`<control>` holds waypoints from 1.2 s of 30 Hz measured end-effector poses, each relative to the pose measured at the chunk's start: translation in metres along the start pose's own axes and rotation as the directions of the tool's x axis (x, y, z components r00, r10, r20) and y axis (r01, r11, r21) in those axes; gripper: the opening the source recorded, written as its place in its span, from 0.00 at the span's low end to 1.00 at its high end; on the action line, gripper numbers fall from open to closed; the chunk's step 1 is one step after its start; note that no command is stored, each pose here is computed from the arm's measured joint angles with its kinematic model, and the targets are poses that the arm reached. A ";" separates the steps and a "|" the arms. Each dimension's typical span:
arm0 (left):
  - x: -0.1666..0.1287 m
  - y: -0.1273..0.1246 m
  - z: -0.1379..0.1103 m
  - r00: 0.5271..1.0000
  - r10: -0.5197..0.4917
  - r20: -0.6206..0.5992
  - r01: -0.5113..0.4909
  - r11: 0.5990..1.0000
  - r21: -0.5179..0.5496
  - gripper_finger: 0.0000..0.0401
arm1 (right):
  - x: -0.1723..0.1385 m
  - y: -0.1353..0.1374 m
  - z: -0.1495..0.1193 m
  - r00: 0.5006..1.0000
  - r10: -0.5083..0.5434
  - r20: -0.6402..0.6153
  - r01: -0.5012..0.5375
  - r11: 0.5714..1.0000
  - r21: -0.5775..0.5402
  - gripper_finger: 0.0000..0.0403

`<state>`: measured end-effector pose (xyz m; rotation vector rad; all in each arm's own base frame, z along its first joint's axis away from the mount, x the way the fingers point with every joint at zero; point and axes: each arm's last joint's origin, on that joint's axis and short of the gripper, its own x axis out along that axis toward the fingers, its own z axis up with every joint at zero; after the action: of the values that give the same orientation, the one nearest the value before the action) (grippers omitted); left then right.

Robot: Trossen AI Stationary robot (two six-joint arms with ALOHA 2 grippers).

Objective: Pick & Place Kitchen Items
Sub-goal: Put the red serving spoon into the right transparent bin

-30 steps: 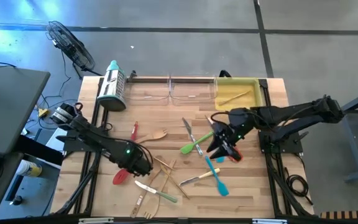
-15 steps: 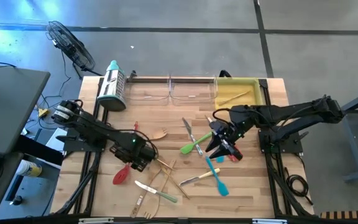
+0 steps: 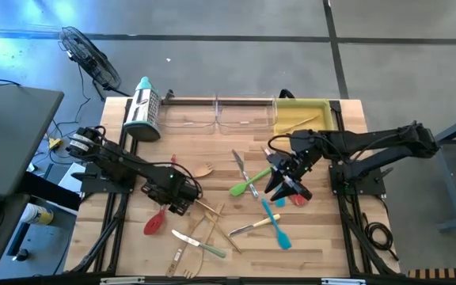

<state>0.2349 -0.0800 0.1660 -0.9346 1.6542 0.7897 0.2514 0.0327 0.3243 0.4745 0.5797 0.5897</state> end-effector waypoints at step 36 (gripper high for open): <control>0.029 0.007 0.006 0.997 -0.078 0.009 0.078 0.996 -0.036 0.56 | -0.002 -0.004 -0.003 0.999 -0.017 -0.031 0.017 1.000 0.007 0.41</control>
<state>0.2265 -0.0775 0.1372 -1.0147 1.5918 0.7715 0.2496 0.0295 0.3205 0.4674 0.6152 0.5802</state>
